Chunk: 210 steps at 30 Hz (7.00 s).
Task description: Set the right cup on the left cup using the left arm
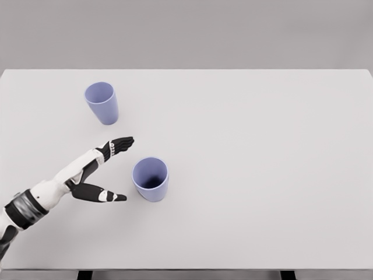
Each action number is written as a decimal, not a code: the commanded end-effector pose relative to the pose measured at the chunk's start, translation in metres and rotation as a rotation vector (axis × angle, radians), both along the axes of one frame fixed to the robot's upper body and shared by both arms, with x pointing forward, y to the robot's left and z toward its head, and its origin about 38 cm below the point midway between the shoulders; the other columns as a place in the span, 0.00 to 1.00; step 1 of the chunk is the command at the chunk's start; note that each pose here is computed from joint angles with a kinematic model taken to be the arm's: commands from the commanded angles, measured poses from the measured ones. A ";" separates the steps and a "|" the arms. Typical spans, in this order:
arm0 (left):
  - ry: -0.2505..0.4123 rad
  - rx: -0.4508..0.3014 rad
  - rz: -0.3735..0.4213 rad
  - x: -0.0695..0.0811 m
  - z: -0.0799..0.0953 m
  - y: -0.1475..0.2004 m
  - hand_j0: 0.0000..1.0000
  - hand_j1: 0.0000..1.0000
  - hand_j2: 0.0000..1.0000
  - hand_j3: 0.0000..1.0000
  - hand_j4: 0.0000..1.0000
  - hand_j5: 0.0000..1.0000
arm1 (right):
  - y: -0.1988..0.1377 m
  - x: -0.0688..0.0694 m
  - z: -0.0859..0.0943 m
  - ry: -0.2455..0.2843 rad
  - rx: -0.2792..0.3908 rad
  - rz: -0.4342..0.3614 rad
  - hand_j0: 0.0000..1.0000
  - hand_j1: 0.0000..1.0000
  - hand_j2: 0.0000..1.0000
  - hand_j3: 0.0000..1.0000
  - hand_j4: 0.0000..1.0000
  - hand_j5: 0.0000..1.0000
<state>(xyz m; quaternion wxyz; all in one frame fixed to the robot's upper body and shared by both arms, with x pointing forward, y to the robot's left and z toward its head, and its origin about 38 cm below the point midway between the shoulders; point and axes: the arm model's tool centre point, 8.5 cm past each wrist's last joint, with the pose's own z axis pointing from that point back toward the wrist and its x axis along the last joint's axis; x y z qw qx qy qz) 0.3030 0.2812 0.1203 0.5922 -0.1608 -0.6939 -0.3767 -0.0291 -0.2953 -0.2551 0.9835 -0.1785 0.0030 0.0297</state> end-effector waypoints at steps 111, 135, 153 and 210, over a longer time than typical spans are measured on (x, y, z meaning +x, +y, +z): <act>-0.002 -0.048 -0.023 0.004 -0.025 -0.058 1.00 1.00 1.00 1.00 1.00 1.00 | 0.000 0.000 0.000 -0.001 0.000 -0.002 1.00 1.00 1.00 1.00 1.00 1.00; -0.033 -0.068 -0.031 0.005 -0.012 -0.062 0.74 0.74 0.74 0.74 0.74 0.74 | 0.000 0.000 0.000 0.001 0.000 0.000 1.00 1.00 1.00 1.00 1.00 1.00; -0.073 -0.076 -0.025 0.025 0.017 -0.056 0.75 0.75 0.75 0.75 0.75 0.75 | 0.000 0.000 0.000 -0.001 0.000 0.000 1.00 1.00 1.00 1.00 1.00 1.00; -0.196 -0.086 0.118 0.121 0.093 -0.012 0.71 0.71 0.71 0.71 0.71 0.71 | 0.000 0.000 0.000 0.001 0.000 0.000 1.00 1.00 1.00 1.00 1.00 1.00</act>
